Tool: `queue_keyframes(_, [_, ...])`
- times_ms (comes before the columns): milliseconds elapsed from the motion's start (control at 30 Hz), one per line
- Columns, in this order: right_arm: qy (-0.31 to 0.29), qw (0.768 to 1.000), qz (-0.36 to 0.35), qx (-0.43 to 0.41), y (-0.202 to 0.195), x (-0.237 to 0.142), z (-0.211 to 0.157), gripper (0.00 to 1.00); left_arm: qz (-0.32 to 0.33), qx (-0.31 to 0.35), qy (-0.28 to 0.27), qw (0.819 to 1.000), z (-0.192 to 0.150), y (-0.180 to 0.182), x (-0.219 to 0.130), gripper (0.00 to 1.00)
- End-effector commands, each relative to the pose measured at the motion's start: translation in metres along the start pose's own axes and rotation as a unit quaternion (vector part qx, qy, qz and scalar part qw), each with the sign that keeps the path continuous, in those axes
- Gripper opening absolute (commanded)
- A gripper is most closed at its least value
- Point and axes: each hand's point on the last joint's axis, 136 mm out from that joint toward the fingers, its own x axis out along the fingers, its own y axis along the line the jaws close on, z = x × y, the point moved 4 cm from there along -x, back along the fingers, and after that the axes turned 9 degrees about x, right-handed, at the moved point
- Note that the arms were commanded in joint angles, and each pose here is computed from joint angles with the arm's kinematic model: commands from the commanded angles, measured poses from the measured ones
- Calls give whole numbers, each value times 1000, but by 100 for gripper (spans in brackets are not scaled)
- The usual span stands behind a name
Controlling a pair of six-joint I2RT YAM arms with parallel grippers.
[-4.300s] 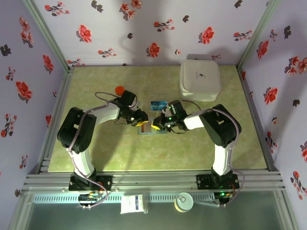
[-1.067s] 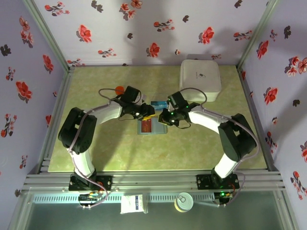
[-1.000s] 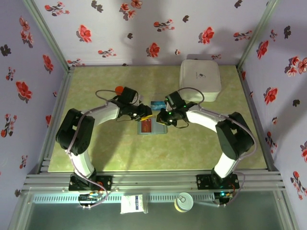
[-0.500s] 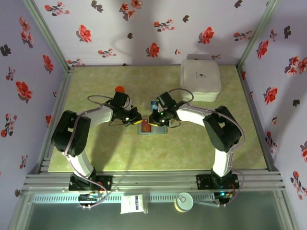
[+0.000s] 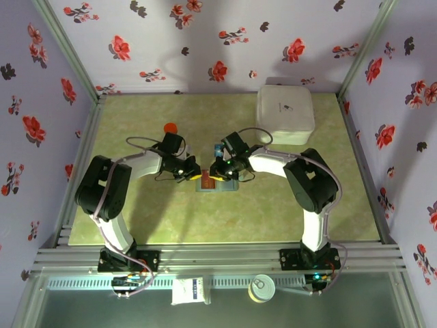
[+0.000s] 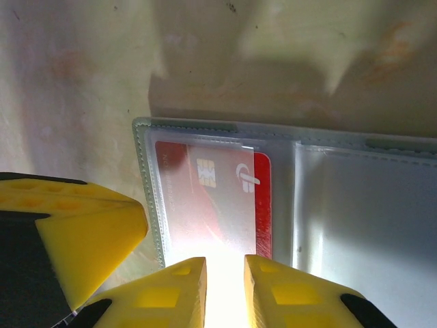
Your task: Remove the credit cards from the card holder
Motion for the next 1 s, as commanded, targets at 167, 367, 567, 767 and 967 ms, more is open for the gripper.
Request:
queue_keyframes(167, [7,1000,13,2,9,6,1,22,2,7,23,1000,-8,8,4,0])
queue_keyframes(367, [9,1000,14,3,7,9,2,21,10,5,34,999,-11,12,8,0])
queue_keyframes(567, [12,1000,1,5,0,14,1,21,21,6,39,999,-13,17,10,0])
queue_keyframes(767, [15,999,-32,9,-14,16,-1,21,25,7,40,999,-13,17,9,0])
queue_keyframes(967, [8,998,-58,5,-21,11,-2,21,25,8,38,999,-12,16,8,0])
